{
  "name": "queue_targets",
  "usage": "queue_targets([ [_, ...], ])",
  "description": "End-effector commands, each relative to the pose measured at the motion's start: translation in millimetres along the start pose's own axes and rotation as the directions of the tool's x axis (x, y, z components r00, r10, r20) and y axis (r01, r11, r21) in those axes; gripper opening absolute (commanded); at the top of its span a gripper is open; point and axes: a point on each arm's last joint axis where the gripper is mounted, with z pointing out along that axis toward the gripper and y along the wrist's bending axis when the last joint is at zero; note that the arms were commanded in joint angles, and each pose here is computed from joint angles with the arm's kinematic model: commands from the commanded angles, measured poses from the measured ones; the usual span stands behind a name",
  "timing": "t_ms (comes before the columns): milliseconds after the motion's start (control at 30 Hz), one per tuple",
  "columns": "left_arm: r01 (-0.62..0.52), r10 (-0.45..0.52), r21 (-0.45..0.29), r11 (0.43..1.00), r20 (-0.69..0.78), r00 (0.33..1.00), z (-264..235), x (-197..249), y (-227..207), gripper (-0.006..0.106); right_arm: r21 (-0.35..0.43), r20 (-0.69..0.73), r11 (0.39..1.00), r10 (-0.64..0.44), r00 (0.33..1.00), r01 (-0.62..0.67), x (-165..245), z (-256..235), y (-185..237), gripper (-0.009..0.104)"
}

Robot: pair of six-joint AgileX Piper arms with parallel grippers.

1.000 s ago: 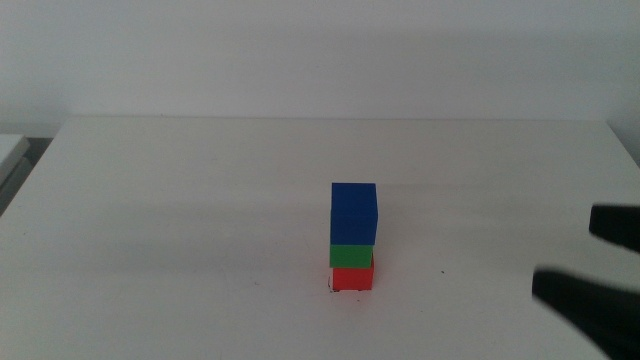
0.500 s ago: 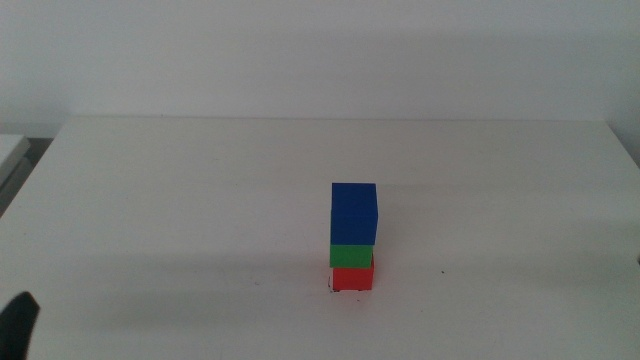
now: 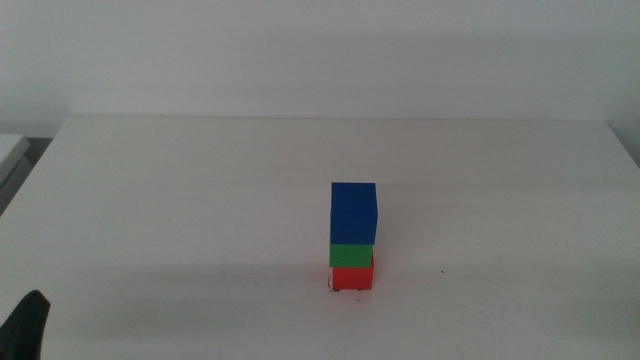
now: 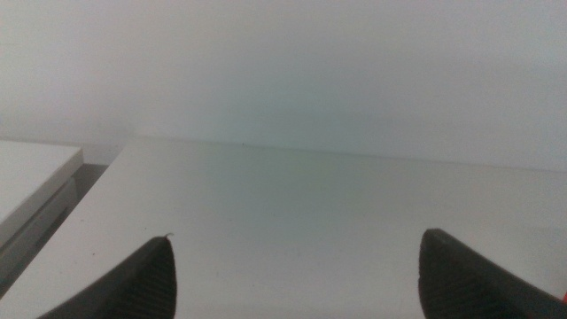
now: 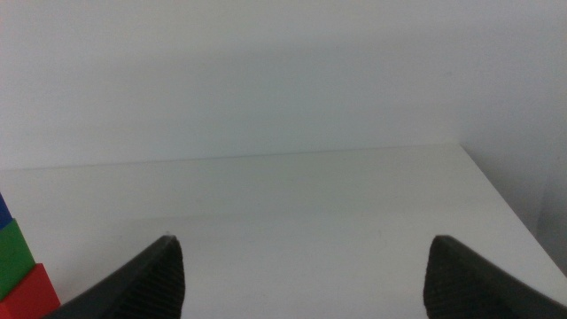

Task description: Stack red cubes first, then green, then blue cubes in a specific spot.

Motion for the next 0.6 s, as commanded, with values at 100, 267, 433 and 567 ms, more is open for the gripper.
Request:
queue_targets([
  [100, -0.008, 0.008, -0.001, 1.000, 0.030, 1.000, -0.4, -2.6, 0.0, 0.094, 0.010, 0.003, 1.000, -0.019, 1.000, 0.019, 0.9, -0.1, -0.8, 0.082],
  [267, -0.095, 0.095, -0.016, 0.995, 0.030, 0.995, -0.4, -2.7, 1.1, 0.094, 0.010, 0.003, 1.000, -0.019, 1.000, 0.019, 0.9, -0.1, -0.8, 0.082],
  [433, -0.117, 0.117, -0.019, 0.993, 0.030, 0.993, -0.4, -2.7, 1.4, 0.094, 0.010, 0.003, 1.000, -0.019, 1.000, 0.019, 0.9, -0.1, -0.8, 0.082],
  [567, -0.121, 0.122, -0.020, 0.992, 0.030, 0.992, -0.4, -2.7, 1.5, 0.094, 0.010, 0.003, 1.000, -0.019, 1.000, 0.019, 0.9, -0.1, -0.8, 0.082],
])
